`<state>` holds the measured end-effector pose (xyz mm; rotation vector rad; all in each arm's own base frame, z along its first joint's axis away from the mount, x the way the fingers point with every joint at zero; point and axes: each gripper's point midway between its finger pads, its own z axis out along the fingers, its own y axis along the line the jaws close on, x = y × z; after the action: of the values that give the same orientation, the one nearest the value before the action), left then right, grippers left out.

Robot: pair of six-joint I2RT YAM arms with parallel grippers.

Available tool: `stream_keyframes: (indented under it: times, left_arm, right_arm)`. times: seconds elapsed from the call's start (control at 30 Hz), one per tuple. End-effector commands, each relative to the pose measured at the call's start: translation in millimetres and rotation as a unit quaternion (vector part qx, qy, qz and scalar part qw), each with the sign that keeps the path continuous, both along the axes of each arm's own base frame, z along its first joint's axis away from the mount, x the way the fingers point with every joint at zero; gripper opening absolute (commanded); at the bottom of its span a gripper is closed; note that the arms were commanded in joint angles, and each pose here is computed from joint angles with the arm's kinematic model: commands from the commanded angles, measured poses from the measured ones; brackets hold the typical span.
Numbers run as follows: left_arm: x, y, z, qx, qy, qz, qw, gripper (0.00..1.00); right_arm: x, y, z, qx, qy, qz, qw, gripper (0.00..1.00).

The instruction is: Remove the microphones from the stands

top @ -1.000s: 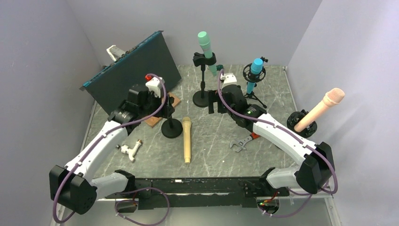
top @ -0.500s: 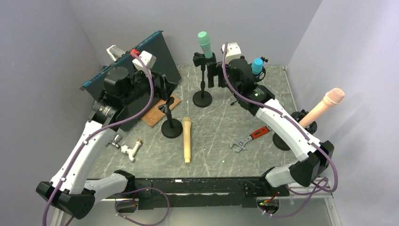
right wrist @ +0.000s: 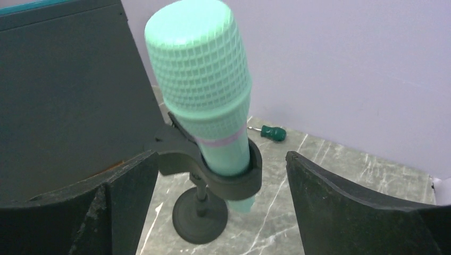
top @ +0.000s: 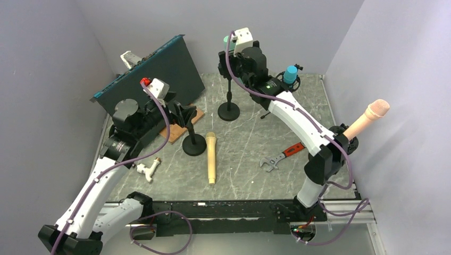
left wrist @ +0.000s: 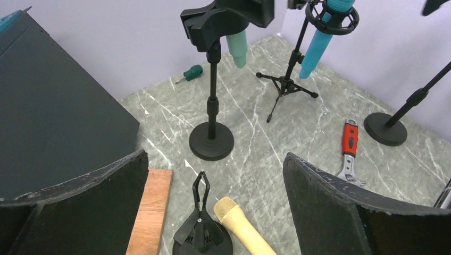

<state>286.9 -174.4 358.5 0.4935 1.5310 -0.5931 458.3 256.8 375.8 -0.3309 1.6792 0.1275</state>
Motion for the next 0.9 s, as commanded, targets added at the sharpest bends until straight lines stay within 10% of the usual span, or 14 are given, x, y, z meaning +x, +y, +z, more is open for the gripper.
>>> stream_keyframes:
  times: [0.0,0.33,0.87]
  left_arm:
    - [-3,-5,28,-0.019,-0.040,-0.018,0.999,0.99]
    - [-9,-9,29,-0.024,-0.043,-0.033,0.998,0.99]
    - [-10,-17,25,-0.026,-0.037,-0.056,0.997,0.99]
  right_arm:
    - [18,-3,35,0.009,-0.050,-0.030,0.998,0.88]
    - [37,-2,33,-0.003,-0.074,-0.056,0.996,0.75]
    - [29,9,31,-0.010,-0.085,-0.011,0.996,0.19]
